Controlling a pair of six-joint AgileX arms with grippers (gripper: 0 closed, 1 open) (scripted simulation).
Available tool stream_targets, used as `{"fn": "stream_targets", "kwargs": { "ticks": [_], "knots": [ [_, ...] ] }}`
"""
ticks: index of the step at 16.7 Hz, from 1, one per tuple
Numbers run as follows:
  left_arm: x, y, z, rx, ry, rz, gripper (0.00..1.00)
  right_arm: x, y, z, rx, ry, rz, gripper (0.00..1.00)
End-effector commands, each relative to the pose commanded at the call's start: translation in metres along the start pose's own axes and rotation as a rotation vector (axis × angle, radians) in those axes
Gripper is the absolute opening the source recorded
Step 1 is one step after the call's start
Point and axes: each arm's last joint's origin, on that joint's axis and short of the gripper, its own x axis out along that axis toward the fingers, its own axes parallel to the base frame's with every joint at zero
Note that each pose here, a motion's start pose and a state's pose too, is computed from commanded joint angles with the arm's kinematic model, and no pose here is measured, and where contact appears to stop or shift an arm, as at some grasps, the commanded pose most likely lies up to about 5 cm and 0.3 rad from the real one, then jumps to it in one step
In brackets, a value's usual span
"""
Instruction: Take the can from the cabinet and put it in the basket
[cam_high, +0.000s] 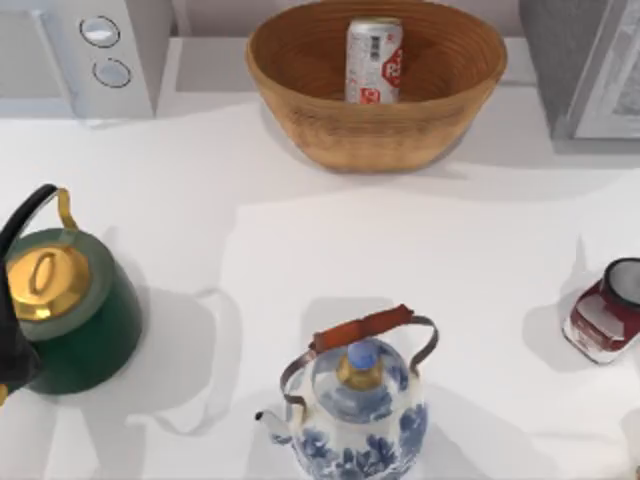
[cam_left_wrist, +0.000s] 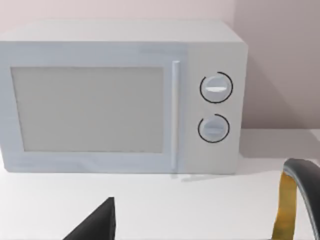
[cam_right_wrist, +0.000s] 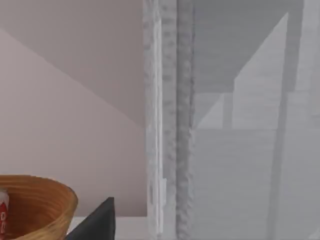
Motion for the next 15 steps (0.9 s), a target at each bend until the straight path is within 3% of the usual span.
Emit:
{"fn": "stream_targets", "kwargs": {
  "ticks": [6, 15],
  "knots": [
    [0.0, 0.0, 0.0, 0.0, 0.0, 0.0, 1.0, -0.026, -0.012, -0.084, -0.009, 0.085, 0.001, 1.0],
    [0.0, 0.0, 0.0, 0.0, 0.0, 0.0, 1.0, -0.025, -0.015, -0.087, -0.01, 0.091, 0.001, 1.0]
  ]
}}
